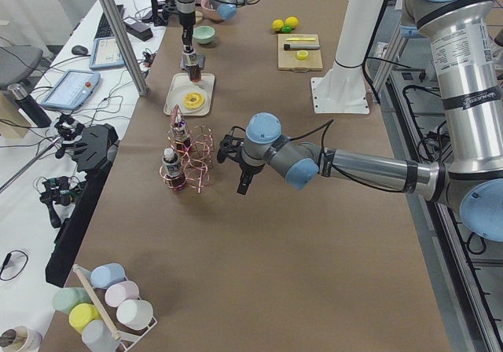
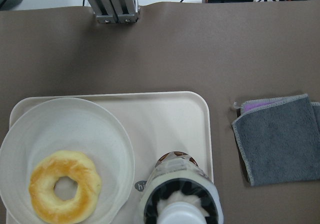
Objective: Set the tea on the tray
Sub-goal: 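Carry the bottle with the right gripper onto the white tray beside the donut, then open the right gripper and raise it off the bottle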
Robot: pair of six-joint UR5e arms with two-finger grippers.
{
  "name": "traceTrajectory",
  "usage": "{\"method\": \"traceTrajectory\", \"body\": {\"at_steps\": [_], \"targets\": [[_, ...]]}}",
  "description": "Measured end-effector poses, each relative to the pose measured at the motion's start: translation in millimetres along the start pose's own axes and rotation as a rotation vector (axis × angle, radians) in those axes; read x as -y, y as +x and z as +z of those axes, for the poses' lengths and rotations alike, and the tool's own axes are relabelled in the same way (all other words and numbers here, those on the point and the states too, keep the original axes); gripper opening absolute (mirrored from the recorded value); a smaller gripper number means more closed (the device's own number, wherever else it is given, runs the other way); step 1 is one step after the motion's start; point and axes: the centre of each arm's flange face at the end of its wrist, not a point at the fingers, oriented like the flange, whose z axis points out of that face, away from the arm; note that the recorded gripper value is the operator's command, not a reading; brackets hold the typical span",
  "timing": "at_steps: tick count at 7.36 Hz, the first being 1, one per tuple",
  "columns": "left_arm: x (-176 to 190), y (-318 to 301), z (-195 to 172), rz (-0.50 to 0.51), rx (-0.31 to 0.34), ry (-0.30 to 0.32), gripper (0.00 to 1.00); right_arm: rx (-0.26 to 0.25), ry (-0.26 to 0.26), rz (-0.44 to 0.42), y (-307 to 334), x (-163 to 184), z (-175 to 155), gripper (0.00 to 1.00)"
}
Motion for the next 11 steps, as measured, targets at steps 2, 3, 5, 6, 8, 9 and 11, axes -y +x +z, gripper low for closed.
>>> {"method": "traceTrajectory", "body": {"at_steps": [2, 3, 5, 6, 8, 9, 11], "targets": [[2.3, 1.4, 0.0, -0.004, -0.001, 0.002, 0.95, 0.008, 0.003, -0.008, 1.5, 6.3, 9.4, 0.00], [3.1, 1.6, 0.5, -0.004, -0.002, 0.002, 0.96, 0.010, 0.002, -0.010, 0.5, 6.2, 10.7, 0.00], [4.0, 1.5, 0.9, -0.004, -0.002, 0.002, 0.96, 0.013, -0.002, -0.013, -2.6, 2.4, 13.9, 0.00], [4.2, 1.8, 0.8, -0.006, -0.002, 0.003, 0.96, 0.014, -0.005, -0.016, -3.9, -0.5, 16.5, 0.34], [4.4, 2.5, 0.8, -0.009, -0.003, 0.002, 0.96, 0.023, 0.000, -0.025, -4.0, -3.8, 21.6, 0.99], [4.8, 3.0, 0.7, -0.008, -0.004, 0.003, 0.96, 0.025, 0.000, -0.026, -2.3, -4.8, 24.9, 1.00], [8.4, 4.9, 0.5, -0.015, -0.005, 0.007, 0.96, 0.031, 0.003, -0.031, -0.1, -7.3, 24.8, 1.00]]}}
